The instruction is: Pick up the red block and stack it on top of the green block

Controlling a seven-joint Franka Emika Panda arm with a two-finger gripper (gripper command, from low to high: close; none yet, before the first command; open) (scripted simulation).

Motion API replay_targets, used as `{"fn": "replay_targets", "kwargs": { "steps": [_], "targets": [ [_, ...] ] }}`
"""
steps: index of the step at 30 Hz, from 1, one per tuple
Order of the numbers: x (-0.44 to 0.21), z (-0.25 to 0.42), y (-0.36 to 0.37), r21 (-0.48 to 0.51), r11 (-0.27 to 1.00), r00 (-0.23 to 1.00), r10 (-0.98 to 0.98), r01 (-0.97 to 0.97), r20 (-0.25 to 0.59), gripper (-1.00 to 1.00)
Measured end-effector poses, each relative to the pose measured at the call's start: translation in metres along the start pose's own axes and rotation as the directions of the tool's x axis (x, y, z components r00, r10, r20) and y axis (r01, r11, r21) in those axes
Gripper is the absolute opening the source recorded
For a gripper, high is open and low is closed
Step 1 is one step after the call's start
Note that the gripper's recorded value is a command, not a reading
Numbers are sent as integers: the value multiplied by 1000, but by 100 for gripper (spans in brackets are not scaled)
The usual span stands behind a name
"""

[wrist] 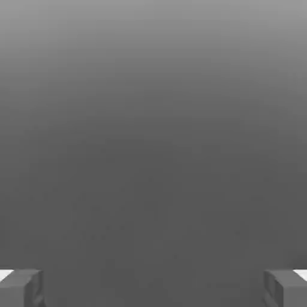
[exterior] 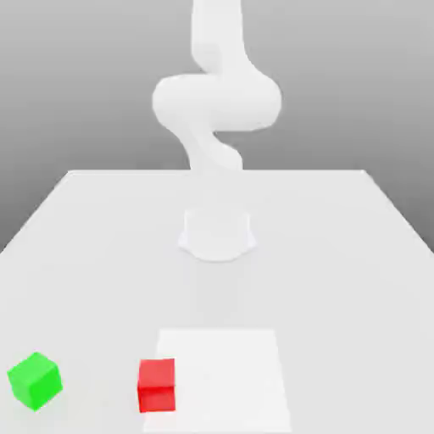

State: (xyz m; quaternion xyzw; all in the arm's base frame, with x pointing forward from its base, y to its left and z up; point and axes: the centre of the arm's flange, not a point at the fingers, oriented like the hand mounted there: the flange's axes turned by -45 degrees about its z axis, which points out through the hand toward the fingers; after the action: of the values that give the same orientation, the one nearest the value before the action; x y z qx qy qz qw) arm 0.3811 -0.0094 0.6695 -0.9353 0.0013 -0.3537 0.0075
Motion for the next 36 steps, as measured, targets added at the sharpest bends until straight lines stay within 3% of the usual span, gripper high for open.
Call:
{"fn": "replay_targets", "kwargs": {
  "steps": [10,22,28,29,36],
  "targets": [
    [-61,202,35,32,999,953,-26,17,302,0],
    [-226,369,77,28,999,784,-53,45,619,0],
    [-288,424,83,29,998,749,-61,56,660,0],
    [-295,431,83,29,998,748,-61,56,661,-100],
    [-296,432,83,29,998,748,-61,56,661,-100]
  ]
}}
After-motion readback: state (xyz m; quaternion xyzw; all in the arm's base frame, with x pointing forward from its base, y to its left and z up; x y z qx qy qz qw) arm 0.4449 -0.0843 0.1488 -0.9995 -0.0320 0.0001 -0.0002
